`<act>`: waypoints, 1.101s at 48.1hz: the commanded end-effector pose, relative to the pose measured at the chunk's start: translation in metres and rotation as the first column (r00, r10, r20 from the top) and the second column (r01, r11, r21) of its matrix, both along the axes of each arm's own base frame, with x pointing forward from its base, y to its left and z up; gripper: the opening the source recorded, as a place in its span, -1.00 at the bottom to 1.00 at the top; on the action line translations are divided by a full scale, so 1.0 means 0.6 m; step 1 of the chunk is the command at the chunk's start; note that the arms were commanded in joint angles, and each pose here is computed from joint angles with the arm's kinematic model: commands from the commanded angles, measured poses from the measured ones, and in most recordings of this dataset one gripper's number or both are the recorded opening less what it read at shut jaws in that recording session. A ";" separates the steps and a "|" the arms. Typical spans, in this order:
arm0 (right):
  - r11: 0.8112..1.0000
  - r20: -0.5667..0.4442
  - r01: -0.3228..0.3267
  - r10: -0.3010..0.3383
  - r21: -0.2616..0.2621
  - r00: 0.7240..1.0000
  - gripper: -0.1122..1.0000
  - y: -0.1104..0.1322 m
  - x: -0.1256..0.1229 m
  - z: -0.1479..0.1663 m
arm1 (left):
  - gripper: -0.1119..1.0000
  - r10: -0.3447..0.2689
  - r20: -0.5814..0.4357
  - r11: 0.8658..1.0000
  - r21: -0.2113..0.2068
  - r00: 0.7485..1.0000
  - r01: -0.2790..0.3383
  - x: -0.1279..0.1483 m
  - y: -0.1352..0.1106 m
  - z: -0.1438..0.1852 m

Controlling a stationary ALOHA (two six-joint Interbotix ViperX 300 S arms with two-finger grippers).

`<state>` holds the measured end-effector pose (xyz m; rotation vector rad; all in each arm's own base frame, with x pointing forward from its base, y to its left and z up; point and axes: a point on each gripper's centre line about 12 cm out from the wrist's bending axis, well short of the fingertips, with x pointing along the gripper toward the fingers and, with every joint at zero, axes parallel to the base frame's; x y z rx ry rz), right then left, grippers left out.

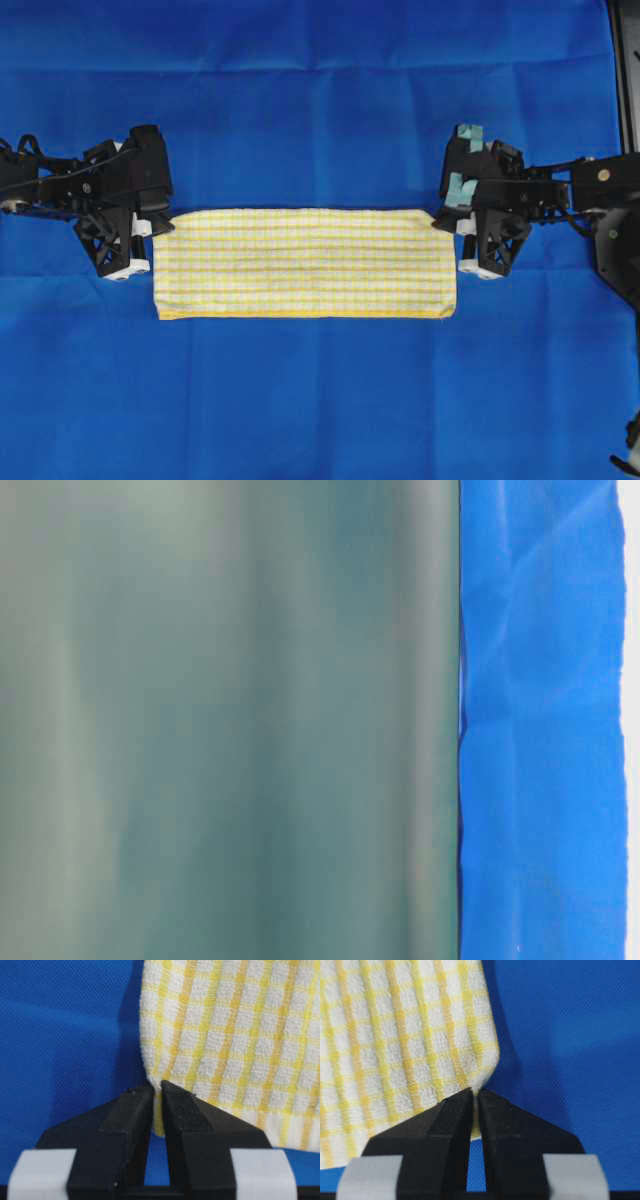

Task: Fold the yellow towel.
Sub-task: 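Lift the strip and rotate it, right gripper moving to the far side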

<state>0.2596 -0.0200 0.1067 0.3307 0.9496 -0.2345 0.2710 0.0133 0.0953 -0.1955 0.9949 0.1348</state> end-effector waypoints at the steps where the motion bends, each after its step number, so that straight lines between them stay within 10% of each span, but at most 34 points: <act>1: 1.000 0.058 0.006 -0.006 -0.007 0.998 -0.73 -0.003 0.009 0.038 | -0.73 -0.002 0.049 1.000 0.000 0.999 0.002 0.018 0.000 0.041; 24: 0.999 0.240 0.017 -0.004 -0.052 0.971 -0.73 -0.005 -0.030 0.179 | -0.73 -0.028 0.156 1.000 0.000 0.987 0.029 0.016 -0.012 0.170; 53: 0.991 0.268 0.071 -0.038 -0.111 0.963 -0.73 -0.051 0.004 0.172 | -0.73 -0.129 0.356 0.991 0.009 0.926 0.135 0.021 -0.066 0.207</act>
